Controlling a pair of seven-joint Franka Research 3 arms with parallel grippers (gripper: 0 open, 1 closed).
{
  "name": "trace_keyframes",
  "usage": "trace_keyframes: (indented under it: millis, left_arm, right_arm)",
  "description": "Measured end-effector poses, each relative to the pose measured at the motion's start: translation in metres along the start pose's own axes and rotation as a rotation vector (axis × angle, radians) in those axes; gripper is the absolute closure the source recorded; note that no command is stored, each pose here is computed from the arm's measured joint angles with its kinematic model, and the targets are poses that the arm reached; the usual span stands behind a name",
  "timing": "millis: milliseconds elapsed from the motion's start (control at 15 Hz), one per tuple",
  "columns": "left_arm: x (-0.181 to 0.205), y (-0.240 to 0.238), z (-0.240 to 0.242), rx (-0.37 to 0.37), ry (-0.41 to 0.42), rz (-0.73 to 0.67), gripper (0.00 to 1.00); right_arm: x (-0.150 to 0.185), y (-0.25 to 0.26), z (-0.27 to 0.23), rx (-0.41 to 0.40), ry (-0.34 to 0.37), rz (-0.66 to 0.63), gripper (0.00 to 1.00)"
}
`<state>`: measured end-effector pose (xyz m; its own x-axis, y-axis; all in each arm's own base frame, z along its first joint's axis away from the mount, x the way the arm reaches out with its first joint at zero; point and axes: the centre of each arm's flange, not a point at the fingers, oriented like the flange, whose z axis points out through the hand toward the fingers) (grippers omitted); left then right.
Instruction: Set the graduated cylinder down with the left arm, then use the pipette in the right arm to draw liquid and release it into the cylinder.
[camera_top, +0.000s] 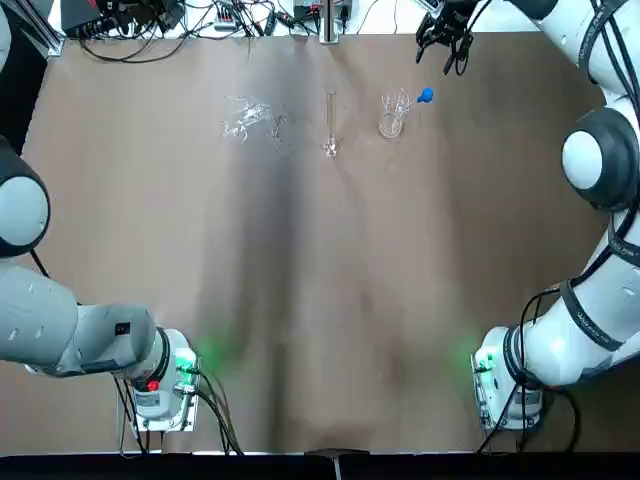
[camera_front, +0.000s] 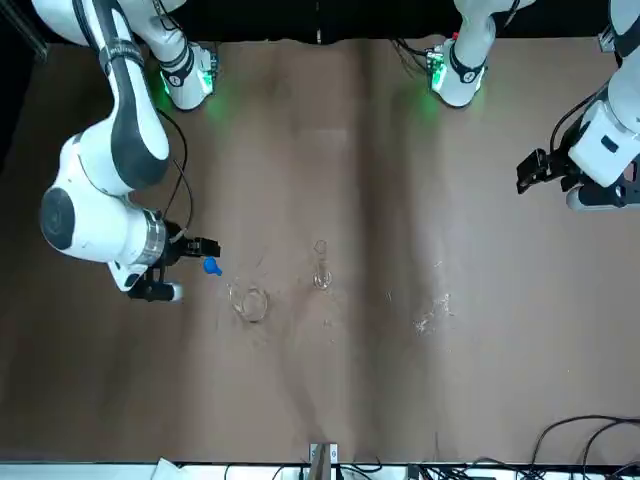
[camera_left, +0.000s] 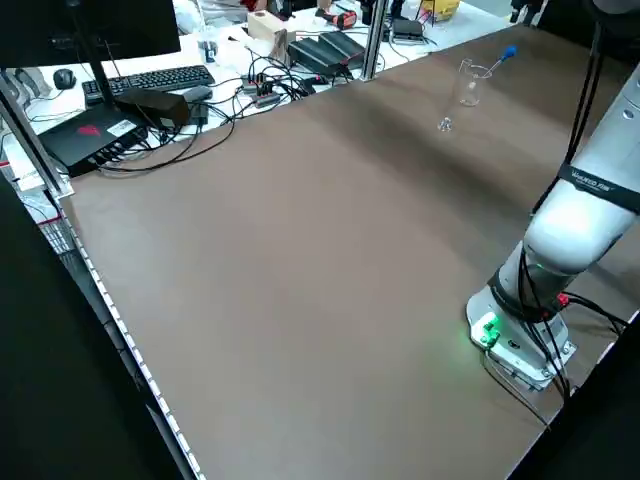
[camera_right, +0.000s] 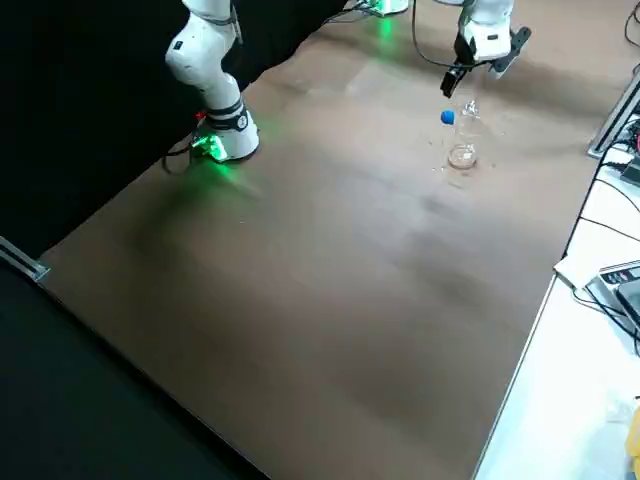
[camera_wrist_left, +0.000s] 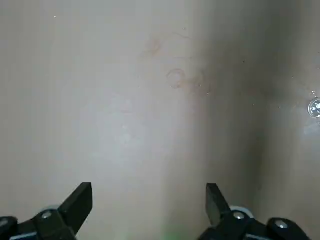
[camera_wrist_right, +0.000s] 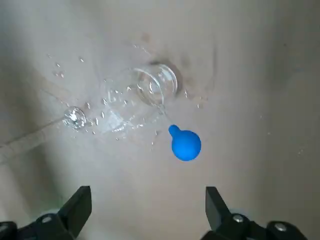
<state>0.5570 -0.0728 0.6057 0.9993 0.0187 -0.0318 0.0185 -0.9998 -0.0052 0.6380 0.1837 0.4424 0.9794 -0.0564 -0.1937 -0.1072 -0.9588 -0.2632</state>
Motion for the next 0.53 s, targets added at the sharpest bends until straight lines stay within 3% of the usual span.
trace_keyframes:
  millis: [200, 533]
  left_arm:
    - [0.0, 0.0, 0.0, 0.0, 0.0, 0.0, 0.0]
    - [0.0, -0.001, 0.0, 0.008, 0.0, 0.032, 0.0]
  right_arm:
    - [-0.005, 0.006, -0.035, 0.007, 0.04, 0.002, 0.0]
    - [-0.044, 0.045, -0.116, -0.061, 0.052, 0.028, 0.0]
